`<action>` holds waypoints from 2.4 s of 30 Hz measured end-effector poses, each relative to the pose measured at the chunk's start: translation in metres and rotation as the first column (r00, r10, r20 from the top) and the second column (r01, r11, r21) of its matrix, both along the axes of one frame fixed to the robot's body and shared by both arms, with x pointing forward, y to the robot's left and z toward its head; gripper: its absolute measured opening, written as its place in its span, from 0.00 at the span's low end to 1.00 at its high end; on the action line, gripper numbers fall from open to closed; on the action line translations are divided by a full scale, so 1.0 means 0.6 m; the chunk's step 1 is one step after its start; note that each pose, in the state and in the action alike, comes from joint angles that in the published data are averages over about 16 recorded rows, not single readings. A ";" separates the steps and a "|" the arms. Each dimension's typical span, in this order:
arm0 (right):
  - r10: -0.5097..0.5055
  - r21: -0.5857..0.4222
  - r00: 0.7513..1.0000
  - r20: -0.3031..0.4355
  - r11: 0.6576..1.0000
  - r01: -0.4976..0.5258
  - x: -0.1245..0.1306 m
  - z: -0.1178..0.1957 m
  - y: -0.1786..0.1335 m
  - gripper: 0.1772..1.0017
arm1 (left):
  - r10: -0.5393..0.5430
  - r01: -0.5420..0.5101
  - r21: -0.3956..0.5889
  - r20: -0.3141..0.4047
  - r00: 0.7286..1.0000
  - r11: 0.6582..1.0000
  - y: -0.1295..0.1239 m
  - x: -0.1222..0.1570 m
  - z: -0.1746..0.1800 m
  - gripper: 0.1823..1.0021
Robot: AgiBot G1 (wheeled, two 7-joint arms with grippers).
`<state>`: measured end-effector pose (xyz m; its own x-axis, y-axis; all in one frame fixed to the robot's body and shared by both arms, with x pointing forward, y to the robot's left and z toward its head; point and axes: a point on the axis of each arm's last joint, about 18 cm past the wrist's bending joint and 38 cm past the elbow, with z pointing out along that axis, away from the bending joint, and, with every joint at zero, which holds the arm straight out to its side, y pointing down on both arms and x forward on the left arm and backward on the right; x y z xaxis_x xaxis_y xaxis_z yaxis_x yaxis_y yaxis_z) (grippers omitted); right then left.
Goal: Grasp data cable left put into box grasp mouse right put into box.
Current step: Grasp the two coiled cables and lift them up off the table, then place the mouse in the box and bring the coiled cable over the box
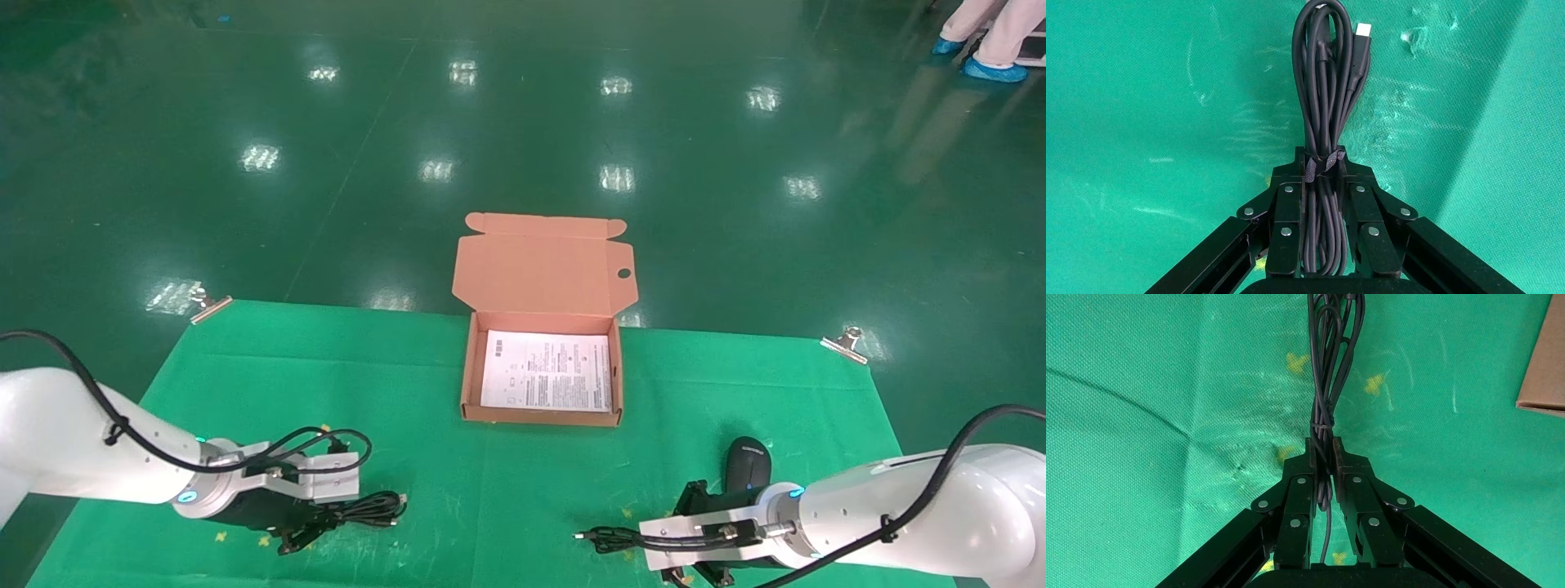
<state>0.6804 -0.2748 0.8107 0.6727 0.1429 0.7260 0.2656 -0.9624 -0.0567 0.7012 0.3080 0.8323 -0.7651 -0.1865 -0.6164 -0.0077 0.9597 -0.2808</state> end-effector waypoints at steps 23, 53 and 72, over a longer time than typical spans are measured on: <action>-0.120 0.212 0.894 0.433 0.977 0.029 -0.016 0.347 -0.068 0.05 | -0.069 0.052 0.051 0.404 0.912 0.997 0.019 -0.050 0.247 0.11; 0.012 0.256 0.690 0.724 0.924 -0.285 -0.013 0.617 0.111 0.05 | -0.088 0.070 0.057 0.772 0.630 0.996 -0.068 -0.041 0.506 0.10; 0.036 0.262 0.725 0.688 0.919 -0.294 0.002 0.584 0.129 0.05 | -0.073 0.049 0.054 0.725 0.684 0.997 -0.058 -0.031 0.463 0.10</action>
